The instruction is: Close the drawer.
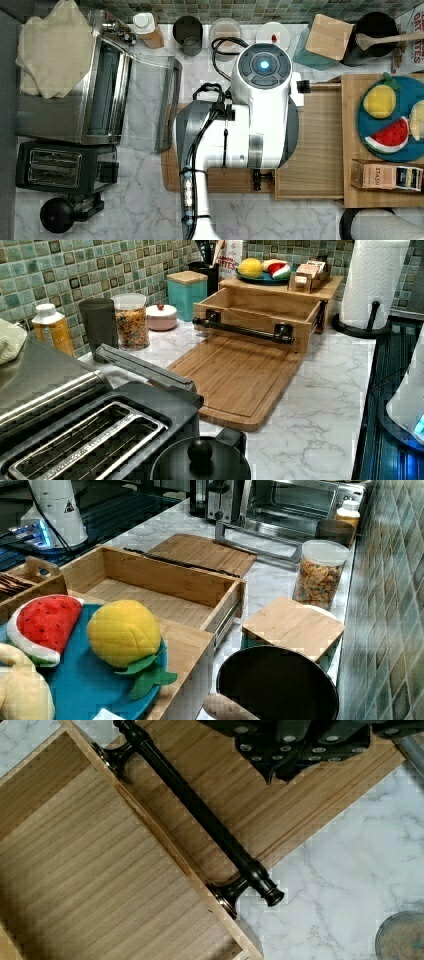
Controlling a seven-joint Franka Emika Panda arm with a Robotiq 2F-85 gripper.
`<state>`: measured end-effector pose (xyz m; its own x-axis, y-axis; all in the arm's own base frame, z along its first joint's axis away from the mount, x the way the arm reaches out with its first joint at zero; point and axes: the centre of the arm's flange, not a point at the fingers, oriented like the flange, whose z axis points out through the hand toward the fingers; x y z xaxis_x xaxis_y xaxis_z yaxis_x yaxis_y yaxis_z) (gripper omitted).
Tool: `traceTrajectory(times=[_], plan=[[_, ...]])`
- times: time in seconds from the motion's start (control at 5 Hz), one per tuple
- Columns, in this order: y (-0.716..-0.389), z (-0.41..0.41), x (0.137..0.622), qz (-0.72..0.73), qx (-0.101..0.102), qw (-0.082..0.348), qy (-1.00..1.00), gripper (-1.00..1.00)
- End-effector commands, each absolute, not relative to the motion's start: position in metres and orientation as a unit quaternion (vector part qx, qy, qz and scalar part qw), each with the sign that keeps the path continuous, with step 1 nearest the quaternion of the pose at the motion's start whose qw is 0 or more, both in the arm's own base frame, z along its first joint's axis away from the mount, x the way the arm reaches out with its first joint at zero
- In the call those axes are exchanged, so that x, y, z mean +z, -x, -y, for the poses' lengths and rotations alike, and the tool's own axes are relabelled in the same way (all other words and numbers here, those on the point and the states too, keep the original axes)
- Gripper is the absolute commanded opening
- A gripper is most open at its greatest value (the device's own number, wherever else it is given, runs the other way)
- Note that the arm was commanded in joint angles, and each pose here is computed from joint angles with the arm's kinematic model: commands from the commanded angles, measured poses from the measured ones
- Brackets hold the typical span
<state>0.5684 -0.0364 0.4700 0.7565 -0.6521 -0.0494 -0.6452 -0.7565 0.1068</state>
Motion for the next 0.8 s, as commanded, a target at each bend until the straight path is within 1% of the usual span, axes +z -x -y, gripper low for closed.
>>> traceTrajectory(times=[0.2,0.4,0.6,0.8], plan=[[-0.567,0.037,0.465,0.345,-0.045,0.046,-0.936,-1.0],[-0.552,0.029,0.461,0.312,-0.028,0.049,-0.948,-1.0],[-0.53,0.019,0.446,0.22,0.012,0.028,-0.975,-1.0],[-0.522,0.012,0.436,0.147,0.013,0.027,-0.989,-1.0]])
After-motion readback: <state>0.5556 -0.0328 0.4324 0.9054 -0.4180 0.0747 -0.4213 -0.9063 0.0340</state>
